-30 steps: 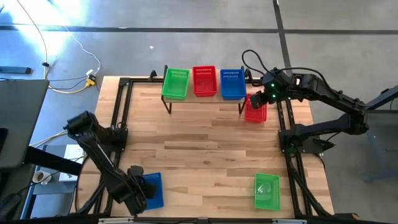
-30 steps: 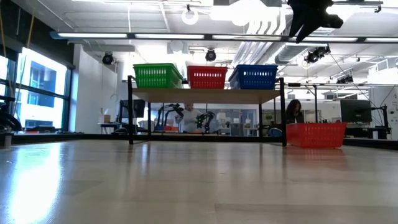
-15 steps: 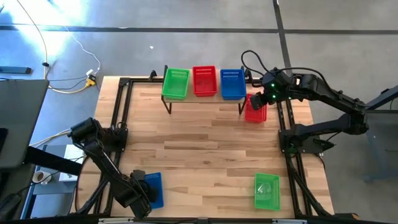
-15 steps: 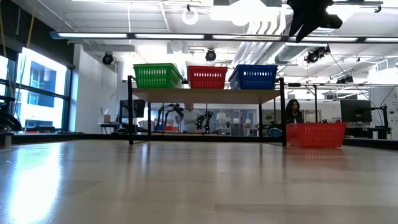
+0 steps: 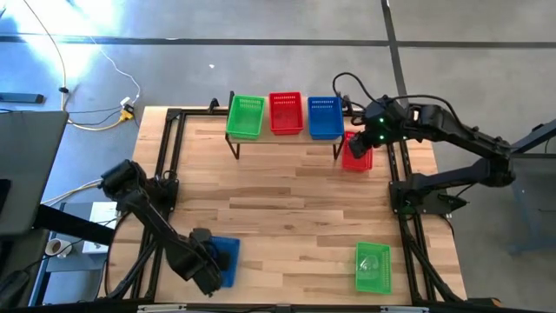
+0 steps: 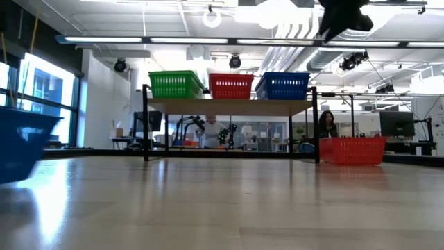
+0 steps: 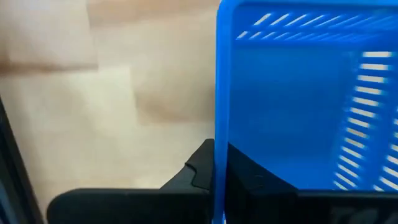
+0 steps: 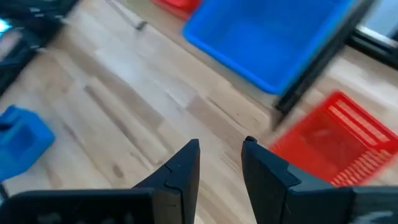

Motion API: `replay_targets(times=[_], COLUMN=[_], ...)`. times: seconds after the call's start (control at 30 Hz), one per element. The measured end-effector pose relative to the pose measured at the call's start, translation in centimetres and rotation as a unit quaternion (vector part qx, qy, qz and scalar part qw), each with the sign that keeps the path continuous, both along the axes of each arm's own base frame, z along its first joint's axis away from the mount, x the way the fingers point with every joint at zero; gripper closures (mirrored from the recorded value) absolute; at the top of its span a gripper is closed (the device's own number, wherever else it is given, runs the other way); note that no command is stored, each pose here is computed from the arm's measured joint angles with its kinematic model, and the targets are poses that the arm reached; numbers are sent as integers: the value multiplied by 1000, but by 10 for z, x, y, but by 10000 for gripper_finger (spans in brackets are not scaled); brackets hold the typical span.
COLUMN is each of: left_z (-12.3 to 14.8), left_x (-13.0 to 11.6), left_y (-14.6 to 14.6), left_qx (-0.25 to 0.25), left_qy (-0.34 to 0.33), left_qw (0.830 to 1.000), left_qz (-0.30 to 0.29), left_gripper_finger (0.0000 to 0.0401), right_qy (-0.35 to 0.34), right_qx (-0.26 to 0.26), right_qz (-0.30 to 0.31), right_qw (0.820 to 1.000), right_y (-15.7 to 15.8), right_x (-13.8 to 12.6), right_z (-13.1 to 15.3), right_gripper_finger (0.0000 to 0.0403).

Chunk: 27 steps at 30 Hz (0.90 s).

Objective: Stack baskets on shelf by color
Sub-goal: Stack the blue bin on top of the stacked blue bins on the shelf

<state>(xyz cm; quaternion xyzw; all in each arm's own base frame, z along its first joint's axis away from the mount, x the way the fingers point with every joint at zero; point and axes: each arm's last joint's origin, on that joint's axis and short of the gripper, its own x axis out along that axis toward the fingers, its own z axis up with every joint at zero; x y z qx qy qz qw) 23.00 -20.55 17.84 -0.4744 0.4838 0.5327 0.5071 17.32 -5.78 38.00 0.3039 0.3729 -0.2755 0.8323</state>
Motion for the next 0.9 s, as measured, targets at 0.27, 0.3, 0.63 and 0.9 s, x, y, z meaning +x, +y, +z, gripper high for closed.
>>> replay_targets(times=[0.27, 0.3, 0.63, 0.9], left_z=[42, 48, 92, 102], left_x=[4, 5, 16, 31], left_y=[38, 43, 88, 124], left_qx=[101, 111, 208, 257], left_qy=[2, -1, -10, -2], left_qw=[995, 994, 978, 964], left_qz=[18, 19, -17, -66], left_gripper_finger=[400, 400, 401, 401], right_qy=[-92, -104, -168, -159], right_qx=[-38, -40, -37, -13], right_qz=[99, 106, 151, 119], right_qw=[990, 988, 973, 980], right_y=[26, 29, 52, 62], right_x=[21, 23, 52, 92], right_z=[13, 15, 18, -2], right_gripper_finger=[297, 297, 278, 217])
